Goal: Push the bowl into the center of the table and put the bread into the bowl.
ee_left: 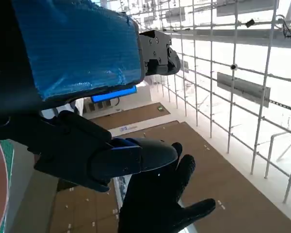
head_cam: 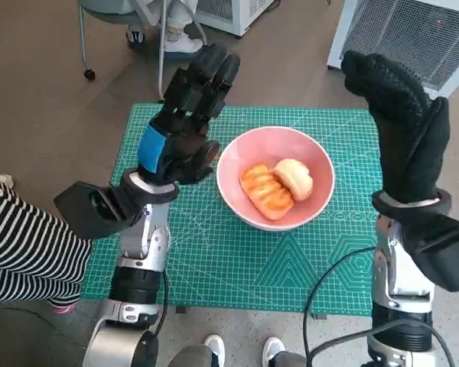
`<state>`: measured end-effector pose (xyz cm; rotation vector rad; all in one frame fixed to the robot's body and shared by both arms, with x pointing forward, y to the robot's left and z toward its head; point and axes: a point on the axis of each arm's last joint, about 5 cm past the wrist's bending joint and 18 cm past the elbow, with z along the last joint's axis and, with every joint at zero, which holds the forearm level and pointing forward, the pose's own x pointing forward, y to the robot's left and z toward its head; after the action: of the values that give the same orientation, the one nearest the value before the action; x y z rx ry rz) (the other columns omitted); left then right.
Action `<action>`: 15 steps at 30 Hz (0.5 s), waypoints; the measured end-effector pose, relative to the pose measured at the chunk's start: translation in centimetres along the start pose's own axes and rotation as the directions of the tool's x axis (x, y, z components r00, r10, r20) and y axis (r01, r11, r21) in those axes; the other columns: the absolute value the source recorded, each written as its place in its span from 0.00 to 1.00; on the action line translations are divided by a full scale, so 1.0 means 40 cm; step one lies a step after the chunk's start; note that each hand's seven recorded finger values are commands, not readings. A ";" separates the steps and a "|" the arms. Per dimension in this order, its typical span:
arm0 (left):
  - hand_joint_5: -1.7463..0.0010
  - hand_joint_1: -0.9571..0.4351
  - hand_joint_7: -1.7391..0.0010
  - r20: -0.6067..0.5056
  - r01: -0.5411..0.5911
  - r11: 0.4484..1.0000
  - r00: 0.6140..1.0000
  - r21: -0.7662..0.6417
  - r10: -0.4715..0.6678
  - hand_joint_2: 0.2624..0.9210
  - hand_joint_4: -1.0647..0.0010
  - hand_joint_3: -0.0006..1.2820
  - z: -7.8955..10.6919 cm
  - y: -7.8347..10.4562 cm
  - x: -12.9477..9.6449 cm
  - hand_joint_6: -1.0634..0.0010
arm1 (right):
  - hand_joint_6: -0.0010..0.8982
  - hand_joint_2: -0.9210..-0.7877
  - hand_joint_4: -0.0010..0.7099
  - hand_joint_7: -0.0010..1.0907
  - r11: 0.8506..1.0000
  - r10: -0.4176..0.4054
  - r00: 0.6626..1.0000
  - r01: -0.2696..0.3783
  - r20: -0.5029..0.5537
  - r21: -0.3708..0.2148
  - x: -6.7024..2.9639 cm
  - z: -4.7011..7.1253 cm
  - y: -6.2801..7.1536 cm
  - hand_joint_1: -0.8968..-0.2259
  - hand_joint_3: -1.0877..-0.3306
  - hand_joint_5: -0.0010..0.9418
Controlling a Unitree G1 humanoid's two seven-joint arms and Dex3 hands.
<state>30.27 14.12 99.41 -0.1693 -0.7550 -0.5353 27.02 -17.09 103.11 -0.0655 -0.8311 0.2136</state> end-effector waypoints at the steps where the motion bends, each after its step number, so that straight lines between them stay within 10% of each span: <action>1: 0.95 0.17 0.78 -0.001 -0.001 1.000 1.000 0.000 0.001 1.00 0.99 0.37 -0.001 0.000 -0.001 1.00 | 0.13 0.00 0.26 0.32 1.000 0.000 1.000 0.000 -0.001 0.000 -0.001 0.000 0.000 0.30 0.49 0.00; 15: 0.95 0.18 0.78 -0.006 -0.015 1.000 1.000 -0.003 0.015 1.00 0.99 0.34 -0.003 0.008 -0.009 1.00 | 0.14 0.00 0.26 0.32 1.000 -0.002 1.000 0.002 -0.005 0.006 -0.004 -0.002 0.000 0.30 0.49 0.00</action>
<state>30.30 14.48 99.08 -0.1762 -0.7470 -0.5226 26.99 -17.10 102.94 -0.0598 -0.8258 0.2135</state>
